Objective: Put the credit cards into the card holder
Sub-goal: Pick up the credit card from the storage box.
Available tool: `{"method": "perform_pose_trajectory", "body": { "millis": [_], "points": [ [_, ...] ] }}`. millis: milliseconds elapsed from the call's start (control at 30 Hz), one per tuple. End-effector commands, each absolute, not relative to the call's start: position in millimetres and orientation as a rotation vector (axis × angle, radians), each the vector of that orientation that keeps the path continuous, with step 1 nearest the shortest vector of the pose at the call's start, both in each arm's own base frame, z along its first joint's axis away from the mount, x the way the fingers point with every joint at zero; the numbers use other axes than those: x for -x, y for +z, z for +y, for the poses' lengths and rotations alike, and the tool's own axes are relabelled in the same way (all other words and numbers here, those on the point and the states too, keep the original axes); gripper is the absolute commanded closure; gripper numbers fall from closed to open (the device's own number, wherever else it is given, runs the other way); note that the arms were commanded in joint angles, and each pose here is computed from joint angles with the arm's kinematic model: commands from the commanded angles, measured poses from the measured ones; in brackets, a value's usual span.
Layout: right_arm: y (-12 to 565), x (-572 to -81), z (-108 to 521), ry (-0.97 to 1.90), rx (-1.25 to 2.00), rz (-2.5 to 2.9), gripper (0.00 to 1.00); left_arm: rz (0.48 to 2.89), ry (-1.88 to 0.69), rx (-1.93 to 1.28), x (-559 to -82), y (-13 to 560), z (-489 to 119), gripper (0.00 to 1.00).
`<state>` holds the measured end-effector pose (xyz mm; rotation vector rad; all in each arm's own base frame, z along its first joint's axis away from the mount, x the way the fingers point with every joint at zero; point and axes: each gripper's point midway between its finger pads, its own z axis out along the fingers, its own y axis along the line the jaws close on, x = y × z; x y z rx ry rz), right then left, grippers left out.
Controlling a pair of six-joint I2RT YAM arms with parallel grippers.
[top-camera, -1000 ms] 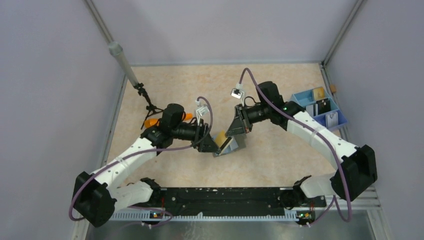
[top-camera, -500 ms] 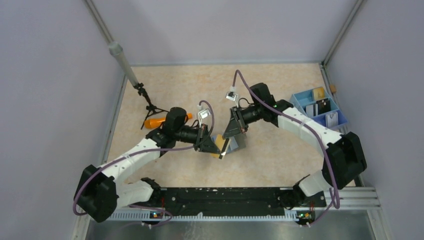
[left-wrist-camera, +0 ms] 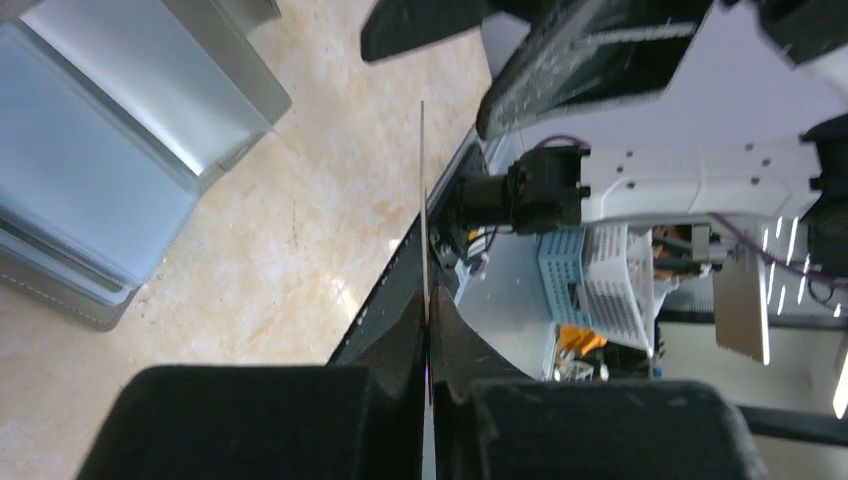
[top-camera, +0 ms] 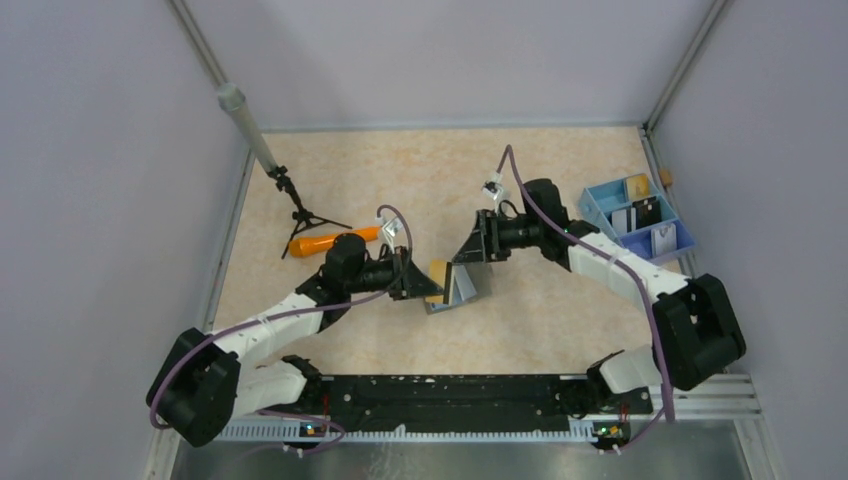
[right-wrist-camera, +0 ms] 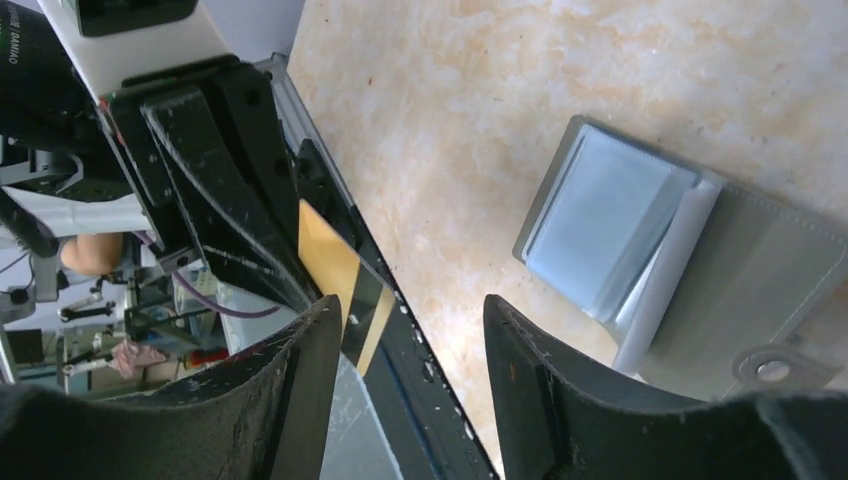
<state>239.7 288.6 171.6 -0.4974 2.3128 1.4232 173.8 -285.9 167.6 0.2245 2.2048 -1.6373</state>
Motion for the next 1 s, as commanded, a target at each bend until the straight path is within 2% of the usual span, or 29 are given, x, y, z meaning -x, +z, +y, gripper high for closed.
{"method": "perform_pose_trajectory", "body": {
  "millis": [0,233,400,500,567,633,700,767,800,833,900,967],
  "points": [
    [207.5,-246.0,294.5,1.501,0.337,2.122,0.46,1.973,-1.680,-0.113,-193.9,206.6,-287.7,1.00],
    [228.7,-225.5,313.6,1.686,0.287,1.980,0.47,1.902,-1.741,-0.103,-191.6,217.6,-287.8,1.00],
    [235.9,-219.3,323.0,1.767,0.299,1.940,0.53,1.894,-1.750,-0.110,-189.7,217.8,-287.9,1.00],
    [239.3,-216.1,330.1,1.804,0.318,1.928,0.66,1.897,-1.749,-0.110,-189.8,216.5,-287.6,1.00],
    [237.3,-216.4,332.3,1.812,0.312,1.934,0.85,1.906,-1.741,-0.107,-190.8,214.4,-287.8,1.00],
    [231.6,-219.8,332.1,1.793,0.286,1.951,1.00,1.932,-1.721,-0.099,-192.5,210.4,-287.8,1.00],
    [222.3,-225.1,330.9,1.748,0.251,1.983,1.00,1.959,-1.699,-0.096,-193.2,205.8,-287.2,0.91],
    [213.5,-231.6,328.2,1.693,0.210,2.006,1.00,2.000,-1.658,-0.078,-195.0,197.7,-284.7,0.59],
    [207.3,-236.0,325.7,1.645,0.188,2.025,1.00,2.029,-1.625,-0.061,-196.2,191.2,-282.1,0.46],
    [198.6,-242.0,322.2,1.578,0.160,2.055,1.00,2.060,-1.579,-0.037,-198.1,183.1,-278.6,0.37],
    [180.8,-255.6,312.7,1.417,0.117,2.112,1.00,2.130,-1.458,0.021,-203.1,164.0,-268.1,0.25],
    [165.3,-263.9,303.9,1.289,0.103,2.162,1.00,2.191,-1.332,0.056,-206.7,147.2,-256.1,0.20]
  ]
}}
